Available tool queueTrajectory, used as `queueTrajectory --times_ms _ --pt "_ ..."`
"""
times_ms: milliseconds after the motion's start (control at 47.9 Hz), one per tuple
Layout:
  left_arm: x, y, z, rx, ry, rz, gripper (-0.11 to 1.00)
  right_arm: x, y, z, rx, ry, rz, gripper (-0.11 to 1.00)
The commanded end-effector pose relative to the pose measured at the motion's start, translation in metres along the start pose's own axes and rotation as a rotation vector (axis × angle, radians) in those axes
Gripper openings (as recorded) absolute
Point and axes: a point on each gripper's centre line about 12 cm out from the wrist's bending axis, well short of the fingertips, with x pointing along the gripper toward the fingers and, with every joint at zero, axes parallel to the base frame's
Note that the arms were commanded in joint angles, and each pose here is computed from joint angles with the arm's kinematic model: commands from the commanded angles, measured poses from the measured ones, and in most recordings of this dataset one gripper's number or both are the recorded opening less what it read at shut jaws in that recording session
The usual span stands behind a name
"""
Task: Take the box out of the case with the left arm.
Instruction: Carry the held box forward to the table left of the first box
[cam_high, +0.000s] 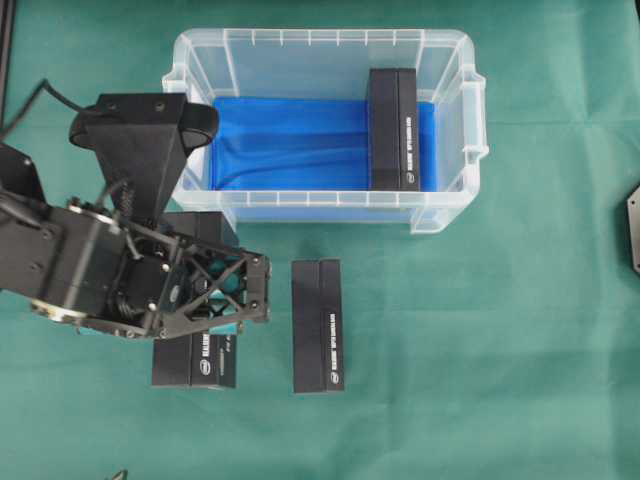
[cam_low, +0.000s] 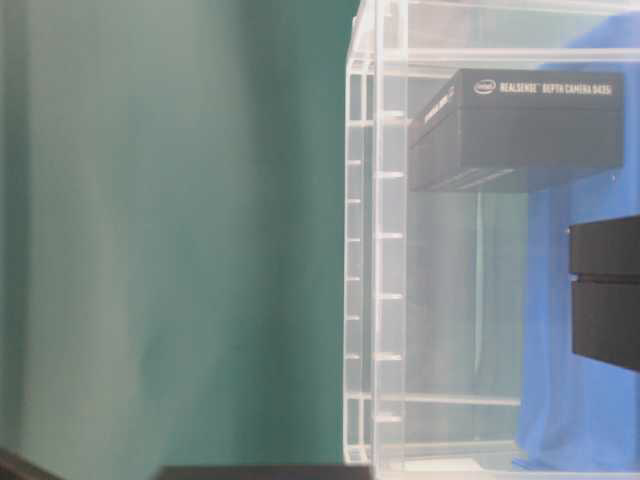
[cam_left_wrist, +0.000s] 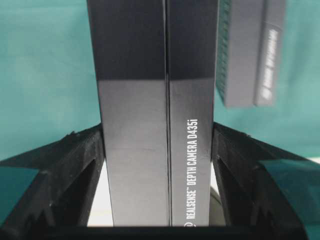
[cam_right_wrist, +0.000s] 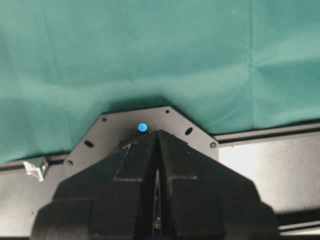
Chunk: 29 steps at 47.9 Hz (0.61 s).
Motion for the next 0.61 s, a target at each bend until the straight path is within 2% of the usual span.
queueTrajectory --times_ms 0,167,293,585 --pt "-0.005 0.006 0.002 0.001 0.004 -0.033 0.60 -0.007 0.000 0.003 0.002 -0.026 0.008 0.00" --pt "0.024 0.004 0.002 -0.009 -0.018 -0.032 0.60 -0.007 0.000 0.003 0.003 -0.025 0.008 0.00" --pt "0.048 0.003 0.000 0.000 -0.020 -0.037 0.60 -0.007 0.000 0.003 0.003 -0.026 0.008 0.00" --pt "0.095 0.015 0.000 0.012 -0.042 0.027 0.60 -0.007 0.000 0.003 0.003 -0.023 0.007 0.00"
